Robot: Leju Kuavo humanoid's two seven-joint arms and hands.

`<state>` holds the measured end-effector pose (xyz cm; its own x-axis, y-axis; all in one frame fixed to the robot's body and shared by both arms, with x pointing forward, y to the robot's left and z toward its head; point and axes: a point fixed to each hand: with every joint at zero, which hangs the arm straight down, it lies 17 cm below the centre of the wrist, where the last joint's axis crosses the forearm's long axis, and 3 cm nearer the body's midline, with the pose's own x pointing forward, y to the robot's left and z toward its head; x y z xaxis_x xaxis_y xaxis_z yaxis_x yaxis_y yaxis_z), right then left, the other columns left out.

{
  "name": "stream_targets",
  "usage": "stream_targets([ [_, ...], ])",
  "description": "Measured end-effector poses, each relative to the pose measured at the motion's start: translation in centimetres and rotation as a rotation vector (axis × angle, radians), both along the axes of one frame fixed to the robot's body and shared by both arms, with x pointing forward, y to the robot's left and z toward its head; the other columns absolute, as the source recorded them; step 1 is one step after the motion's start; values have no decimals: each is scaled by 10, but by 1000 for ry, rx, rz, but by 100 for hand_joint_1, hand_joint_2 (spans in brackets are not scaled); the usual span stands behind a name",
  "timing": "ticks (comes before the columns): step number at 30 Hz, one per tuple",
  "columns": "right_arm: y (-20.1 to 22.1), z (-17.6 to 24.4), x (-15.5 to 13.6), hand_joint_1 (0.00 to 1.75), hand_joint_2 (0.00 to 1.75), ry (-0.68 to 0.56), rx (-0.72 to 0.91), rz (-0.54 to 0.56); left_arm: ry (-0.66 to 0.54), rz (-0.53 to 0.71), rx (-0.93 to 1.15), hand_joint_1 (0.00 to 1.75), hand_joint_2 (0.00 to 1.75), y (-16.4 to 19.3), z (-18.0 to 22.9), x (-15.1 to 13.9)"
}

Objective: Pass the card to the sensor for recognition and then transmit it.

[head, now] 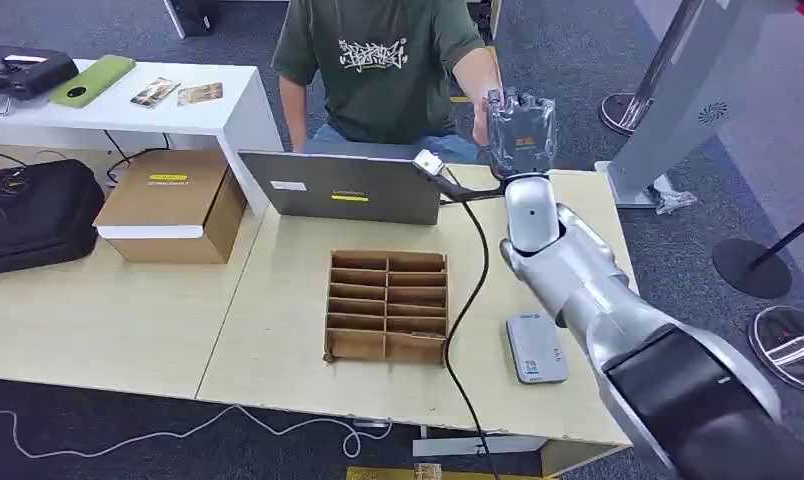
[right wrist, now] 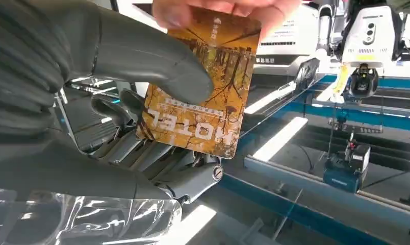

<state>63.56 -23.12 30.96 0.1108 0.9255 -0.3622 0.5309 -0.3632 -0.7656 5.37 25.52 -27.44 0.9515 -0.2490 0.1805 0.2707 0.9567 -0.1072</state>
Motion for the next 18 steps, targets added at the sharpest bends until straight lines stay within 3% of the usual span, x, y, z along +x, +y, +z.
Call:
stream_targets([
  [18, -2, -8, 3, 175, 175, 30, -20, -14, 8, 6, 1, 0, 0, 0, 0, 0],
])
